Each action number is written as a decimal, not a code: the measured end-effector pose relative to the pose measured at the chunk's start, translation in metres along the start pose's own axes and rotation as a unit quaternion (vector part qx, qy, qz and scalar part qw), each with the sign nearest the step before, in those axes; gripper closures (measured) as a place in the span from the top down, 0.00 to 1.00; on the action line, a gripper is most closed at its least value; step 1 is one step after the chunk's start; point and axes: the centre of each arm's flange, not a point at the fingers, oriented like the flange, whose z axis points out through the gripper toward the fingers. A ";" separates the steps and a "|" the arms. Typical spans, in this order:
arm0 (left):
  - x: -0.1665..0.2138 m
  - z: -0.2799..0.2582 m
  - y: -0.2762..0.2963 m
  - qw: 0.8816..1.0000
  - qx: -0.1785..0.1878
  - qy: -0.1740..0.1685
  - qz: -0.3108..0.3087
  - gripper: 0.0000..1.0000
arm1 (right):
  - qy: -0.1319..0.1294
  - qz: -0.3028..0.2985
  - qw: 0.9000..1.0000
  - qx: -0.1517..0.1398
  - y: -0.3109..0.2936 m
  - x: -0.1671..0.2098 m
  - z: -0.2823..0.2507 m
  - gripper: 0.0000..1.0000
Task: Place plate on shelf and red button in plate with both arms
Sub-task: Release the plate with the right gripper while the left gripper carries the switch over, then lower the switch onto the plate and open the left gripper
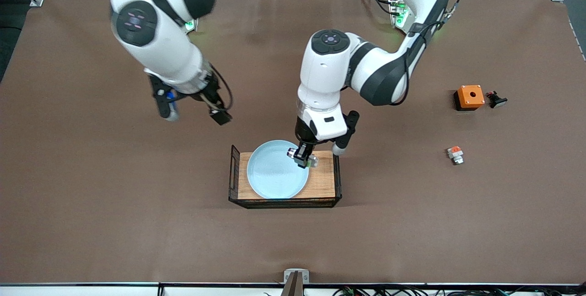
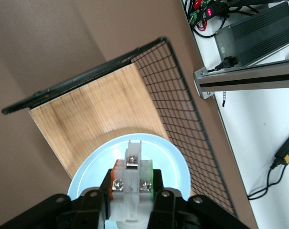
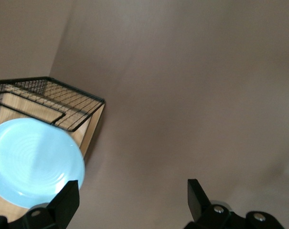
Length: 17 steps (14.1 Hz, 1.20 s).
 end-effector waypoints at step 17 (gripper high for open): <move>-0.064 0.079 -0.043 0.998 -0.013 0.054 0.033 0.34 | 0.083 -0.400 0.913 0.000 0.173 0.269 -0.113 1.00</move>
